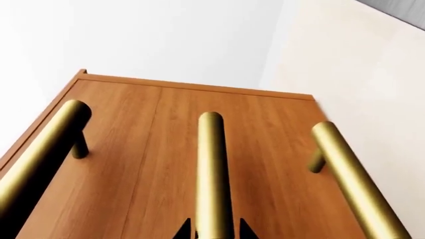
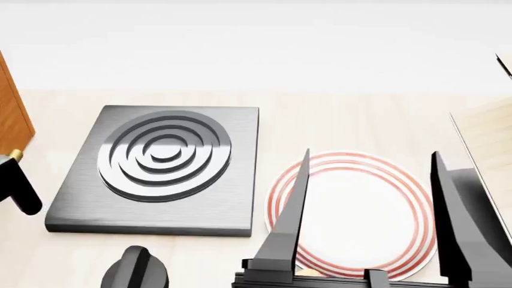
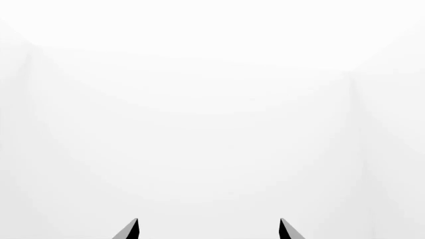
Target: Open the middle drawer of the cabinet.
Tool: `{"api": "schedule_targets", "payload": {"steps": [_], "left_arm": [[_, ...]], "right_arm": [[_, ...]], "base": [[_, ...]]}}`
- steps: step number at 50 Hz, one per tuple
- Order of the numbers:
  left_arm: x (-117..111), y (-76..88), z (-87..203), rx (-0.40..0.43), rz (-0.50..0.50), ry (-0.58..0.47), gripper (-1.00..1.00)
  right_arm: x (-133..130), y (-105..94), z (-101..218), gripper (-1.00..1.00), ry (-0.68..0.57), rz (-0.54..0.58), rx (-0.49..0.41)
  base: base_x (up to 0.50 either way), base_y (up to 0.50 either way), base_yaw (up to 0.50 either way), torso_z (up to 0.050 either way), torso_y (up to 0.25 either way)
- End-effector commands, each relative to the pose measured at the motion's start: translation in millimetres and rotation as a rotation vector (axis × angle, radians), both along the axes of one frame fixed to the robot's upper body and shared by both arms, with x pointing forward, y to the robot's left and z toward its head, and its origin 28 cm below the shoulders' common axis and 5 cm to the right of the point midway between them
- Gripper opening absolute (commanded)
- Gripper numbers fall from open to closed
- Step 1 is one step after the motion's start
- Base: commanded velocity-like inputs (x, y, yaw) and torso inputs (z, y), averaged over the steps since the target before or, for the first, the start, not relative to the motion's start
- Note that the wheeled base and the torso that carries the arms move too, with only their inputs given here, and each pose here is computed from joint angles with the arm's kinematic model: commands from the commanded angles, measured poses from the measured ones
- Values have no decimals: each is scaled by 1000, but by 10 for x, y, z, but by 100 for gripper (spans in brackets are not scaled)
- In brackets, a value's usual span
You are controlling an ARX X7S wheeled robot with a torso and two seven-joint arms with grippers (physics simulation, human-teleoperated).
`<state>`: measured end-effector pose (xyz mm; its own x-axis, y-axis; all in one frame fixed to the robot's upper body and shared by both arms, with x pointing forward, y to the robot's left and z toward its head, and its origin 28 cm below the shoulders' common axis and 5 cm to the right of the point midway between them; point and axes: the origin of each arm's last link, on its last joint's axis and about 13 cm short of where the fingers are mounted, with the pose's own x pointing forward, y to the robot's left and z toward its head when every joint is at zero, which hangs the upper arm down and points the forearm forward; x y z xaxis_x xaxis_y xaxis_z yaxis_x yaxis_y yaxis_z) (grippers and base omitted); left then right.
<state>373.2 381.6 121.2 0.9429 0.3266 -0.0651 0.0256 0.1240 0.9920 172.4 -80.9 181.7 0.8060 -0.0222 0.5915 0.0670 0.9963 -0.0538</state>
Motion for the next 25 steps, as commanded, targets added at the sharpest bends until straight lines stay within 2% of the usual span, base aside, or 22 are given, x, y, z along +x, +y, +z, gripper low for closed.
{"api": "schedule_targets", "payload": {"steps": [1,7,11,25], "left_arm": [[-19,16,-27,-2,2,9,-100],[-8,7,-15,34,-18,0,-100],[6,-3,-1,117,-68,-24,-100],[105,-111,107,112,-144,-92,-100]], "right_arm": [[4,2,-8,100,2,1,1],[3,1,-5,100,2,1,0],[4,0,-7,100,3,-1,0],[2,11,-14,100,5,3,-6]], "base": [[0,0,0,0,0],[0,0,0,0,0],[0,0,0,0,0],[1,0,-1,0,0]]}}
